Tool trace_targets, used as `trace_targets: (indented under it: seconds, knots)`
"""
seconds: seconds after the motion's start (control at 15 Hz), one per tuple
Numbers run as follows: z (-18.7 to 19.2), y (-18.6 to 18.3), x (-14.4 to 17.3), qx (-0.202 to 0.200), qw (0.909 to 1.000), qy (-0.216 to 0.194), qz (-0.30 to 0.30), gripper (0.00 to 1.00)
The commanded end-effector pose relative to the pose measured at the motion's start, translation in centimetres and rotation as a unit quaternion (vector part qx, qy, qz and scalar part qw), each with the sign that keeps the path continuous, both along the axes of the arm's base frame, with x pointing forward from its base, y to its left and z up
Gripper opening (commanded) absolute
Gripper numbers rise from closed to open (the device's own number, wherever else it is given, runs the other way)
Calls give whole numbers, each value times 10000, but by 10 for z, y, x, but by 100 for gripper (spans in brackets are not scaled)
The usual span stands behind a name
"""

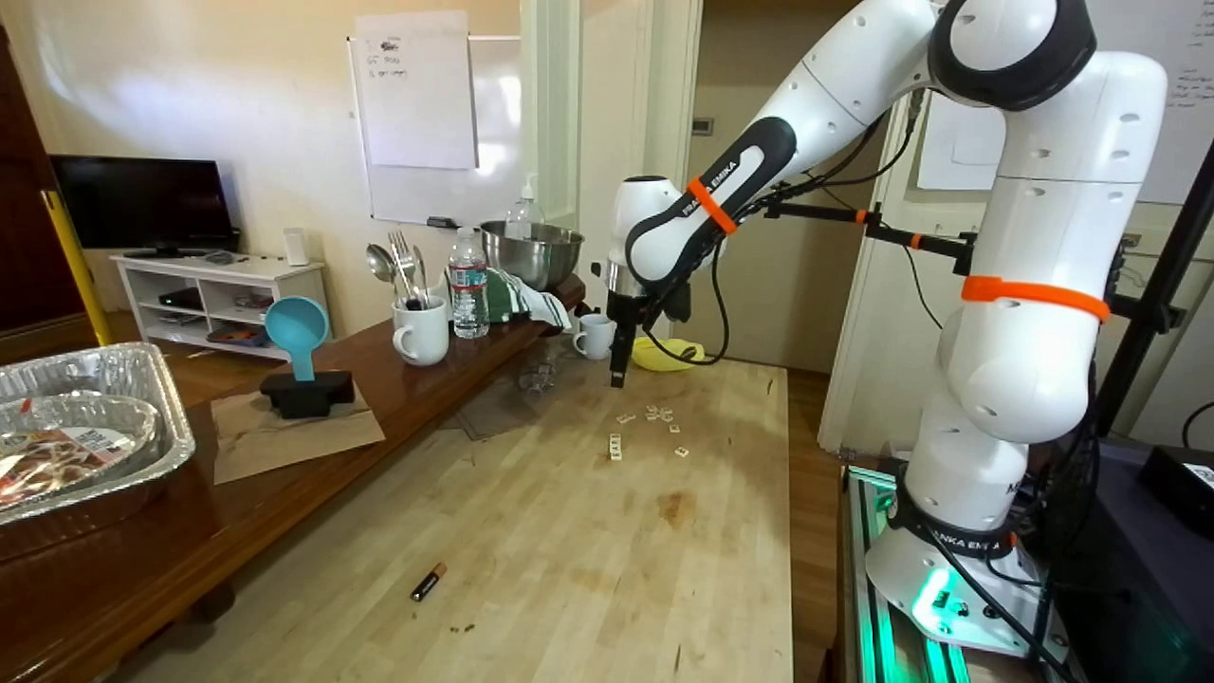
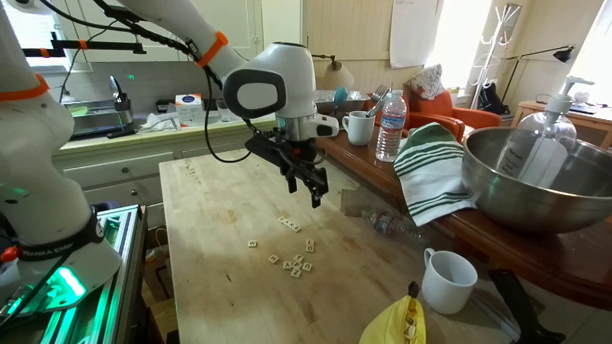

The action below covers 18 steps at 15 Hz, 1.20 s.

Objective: Replace the tile letter s with tile letter t, then add tile letter h to the word

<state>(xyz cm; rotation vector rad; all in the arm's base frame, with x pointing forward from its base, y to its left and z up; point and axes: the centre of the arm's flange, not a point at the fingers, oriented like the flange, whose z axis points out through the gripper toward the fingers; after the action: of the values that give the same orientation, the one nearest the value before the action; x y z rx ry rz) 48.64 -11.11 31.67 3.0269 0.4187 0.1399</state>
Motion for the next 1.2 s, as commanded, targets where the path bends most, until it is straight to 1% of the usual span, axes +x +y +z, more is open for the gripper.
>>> trace_targets:
  seconds: [0.0,0.07,0.13,0.2,0.27,0.4,0.53,0.8,0.87,1.13]
  knots:
    - [-27,-6,1,288,9994,117,150,100]
    - [-32,-7,1,298,9993,163,144,100]
    - [-37,-8,0,348,9991,189,160,75]
    - [-41,-10,0,370,9989,221,168,73]
    - [-45,-11,0,381,9988,244,195,67]
    - [-53,-12,-1,346,9987,298,230,49]
    - [-61,-13,-1,343,9986,289,278,35]
    - [-75,-10,2,359,9984,222,374,5]
    - [-78,-8,4,357,9984,226,383,0]
    - [-90,1,5,376,9980,284,421,0]
